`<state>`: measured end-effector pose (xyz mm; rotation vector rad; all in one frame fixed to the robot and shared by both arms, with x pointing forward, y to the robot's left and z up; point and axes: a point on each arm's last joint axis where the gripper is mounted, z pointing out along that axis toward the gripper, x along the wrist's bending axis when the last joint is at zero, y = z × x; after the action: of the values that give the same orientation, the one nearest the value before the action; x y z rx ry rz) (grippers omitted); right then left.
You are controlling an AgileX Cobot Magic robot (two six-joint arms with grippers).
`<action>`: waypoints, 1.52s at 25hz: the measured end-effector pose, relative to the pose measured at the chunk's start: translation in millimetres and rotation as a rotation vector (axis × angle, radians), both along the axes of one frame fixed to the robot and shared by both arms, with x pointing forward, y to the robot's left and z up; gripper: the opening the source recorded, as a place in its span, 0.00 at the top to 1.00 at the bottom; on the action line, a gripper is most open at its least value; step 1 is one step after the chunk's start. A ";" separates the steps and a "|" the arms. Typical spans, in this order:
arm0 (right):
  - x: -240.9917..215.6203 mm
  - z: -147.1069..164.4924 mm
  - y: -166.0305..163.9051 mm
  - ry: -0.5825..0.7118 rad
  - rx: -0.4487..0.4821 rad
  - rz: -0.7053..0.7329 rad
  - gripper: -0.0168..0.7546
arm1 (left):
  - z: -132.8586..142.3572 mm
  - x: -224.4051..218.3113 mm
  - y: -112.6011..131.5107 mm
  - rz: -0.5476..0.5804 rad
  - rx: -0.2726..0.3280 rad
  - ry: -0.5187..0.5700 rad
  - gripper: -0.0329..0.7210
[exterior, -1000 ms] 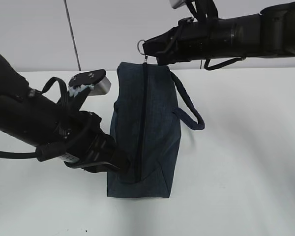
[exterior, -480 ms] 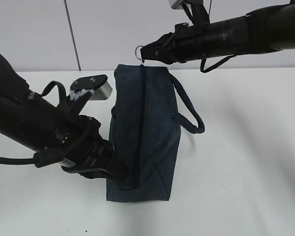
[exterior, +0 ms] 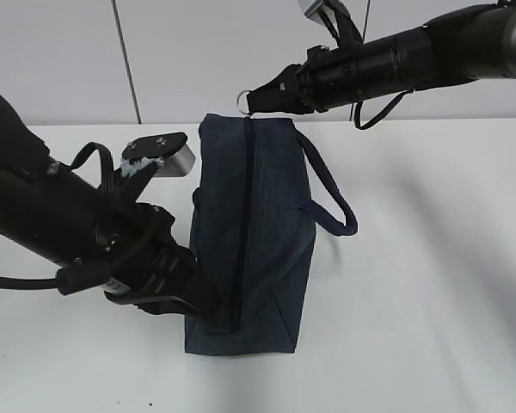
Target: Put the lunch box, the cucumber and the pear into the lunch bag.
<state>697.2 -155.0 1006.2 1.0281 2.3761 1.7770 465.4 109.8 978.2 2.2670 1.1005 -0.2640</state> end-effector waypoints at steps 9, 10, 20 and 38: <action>-1.0 0.8 0.6 0.005 0.005 0.013 0.97 | 14.1 10.3 23.0 0.087 -0.039 -0.002 0.64; -1.0 0.8 0.6 0.005 0.005 0.013 0.97 | 18.0 12.4 27.1 0.112 -0.054 -0.011 0.60; -1.0 0.8 0.3 0.007 0.006 0.012 0.97 | 44.5 29.2 37.6 0.328 -0.208 -0.079 0.53; -1.1 0.9 0.4 0.007 0.007 0.014 0.97 | 56.9 114.2 11.9 0.432 -0.256 -0.223 0.58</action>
<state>696.0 -154.6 1007.1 1.0228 2.3893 1.7907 579.7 121.7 1035.1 1.7373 1.3160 0.0245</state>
